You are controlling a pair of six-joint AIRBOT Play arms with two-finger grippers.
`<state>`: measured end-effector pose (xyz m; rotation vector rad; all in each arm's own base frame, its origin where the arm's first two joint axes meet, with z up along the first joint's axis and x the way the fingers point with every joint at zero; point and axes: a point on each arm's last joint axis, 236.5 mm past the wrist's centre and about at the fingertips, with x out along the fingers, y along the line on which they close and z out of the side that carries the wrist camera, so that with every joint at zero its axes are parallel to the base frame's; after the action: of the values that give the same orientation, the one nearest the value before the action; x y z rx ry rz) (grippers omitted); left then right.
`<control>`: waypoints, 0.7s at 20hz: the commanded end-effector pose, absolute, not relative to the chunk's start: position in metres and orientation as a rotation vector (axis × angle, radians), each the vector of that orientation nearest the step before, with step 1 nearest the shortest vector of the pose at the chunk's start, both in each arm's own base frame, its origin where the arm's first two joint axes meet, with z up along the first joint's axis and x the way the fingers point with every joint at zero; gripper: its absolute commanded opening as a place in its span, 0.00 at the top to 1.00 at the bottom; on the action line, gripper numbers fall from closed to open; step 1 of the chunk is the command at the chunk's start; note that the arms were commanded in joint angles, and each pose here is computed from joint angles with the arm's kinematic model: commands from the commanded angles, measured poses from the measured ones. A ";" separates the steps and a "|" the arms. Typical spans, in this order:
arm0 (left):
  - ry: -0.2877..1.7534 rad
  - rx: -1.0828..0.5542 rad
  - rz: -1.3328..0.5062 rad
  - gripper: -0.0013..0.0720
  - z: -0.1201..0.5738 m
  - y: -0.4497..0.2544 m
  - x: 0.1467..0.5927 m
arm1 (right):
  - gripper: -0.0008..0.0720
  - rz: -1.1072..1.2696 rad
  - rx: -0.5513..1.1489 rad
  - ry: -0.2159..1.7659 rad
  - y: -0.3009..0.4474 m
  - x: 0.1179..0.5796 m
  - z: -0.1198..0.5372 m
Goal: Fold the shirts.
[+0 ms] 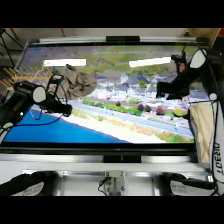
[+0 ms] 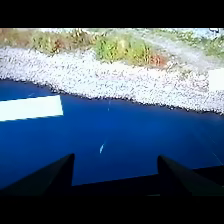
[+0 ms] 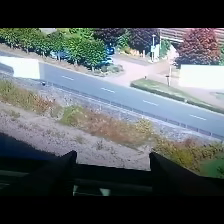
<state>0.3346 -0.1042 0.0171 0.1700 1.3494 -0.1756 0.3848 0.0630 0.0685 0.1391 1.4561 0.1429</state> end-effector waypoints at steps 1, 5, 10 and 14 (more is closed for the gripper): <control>1.349 0.171 -0.176 0.16 0.017 -0.104 0.335 | 0.21 0.144 0.139 1.455 0.063 0.385 0.069; 1.349 0.171 -0.176 0.16 0.017 -0.104 0.335 | 0.21 0.144 0.139 1.455 0.063 0.385 0.069; 1.349 0.171 -0.176 0.16 0.017 -0.104 0.335 | 0.21 0.144 0.139 1.455 0.063 0.385 0.069; 1.349 0.171 -0.176 0.16 0.017 -0.104 0.335 | 0.21 0.139 0.149 1.344 0.064 0.411 0.073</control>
<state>0.3346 -0.1041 0.0171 0.1703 1.3493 -0.1754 0.3909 0.0634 0.0693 0.1418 1.4302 0.1420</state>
